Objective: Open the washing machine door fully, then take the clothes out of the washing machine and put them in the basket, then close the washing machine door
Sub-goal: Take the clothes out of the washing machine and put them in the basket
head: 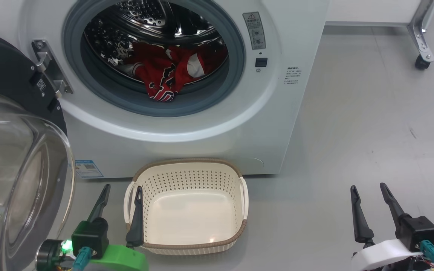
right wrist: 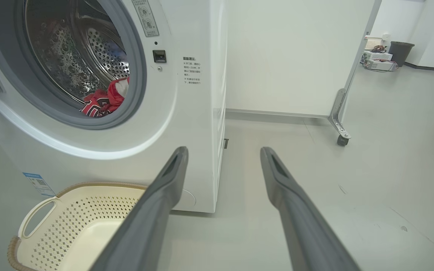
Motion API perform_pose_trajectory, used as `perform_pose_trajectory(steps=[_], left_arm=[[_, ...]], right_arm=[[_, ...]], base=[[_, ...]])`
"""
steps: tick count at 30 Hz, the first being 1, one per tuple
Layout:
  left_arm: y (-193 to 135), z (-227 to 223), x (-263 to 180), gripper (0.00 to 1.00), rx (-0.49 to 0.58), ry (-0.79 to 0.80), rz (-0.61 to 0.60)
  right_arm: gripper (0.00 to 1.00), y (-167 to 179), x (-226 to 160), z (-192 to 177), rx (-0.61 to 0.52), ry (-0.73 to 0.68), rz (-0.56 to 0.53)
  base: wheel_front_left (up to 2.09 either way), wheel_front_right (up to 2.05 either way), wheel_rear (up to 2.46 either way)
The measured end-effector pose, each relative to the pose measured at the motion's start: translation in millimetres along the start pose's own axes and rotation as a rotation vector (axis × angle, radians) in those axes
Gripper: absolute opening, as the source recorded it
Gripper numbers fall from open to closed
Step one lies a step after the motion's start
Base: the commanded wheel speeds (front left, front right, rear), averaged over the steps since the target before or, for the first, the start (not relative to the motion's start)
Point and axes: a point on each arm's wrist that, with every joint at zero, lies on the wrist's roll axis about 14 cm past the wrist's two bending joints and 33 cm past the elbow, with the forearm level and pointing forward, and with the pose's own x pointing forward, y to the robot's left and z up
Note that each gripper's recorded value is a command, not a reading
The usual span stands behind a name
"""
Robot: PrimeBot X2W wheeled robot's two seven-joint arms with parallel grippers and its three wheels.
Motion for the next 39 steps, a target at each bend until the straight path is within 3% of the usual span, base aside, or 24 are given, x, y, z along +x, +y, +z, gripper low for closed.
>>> perform_pose_trajectory(steps=[15, 39], left_arm=[[0.6, -0.5, 0.1, 1.00, -0.001, 0.001, 0.002], [-2.4, -9.6, 0.1, 1.00, 0.001, 0.030, -0.007]], right_arm=[[1.00, 0.8, 0.8, -1.0, 0.000, 0.003, 0.003], [1.00, 0.2, 0.8, -3.3, 0.001, 0.011, 0.002]], base=[[0.56, -0.56, 0.00], [0.03, -0.03, 0.00]])
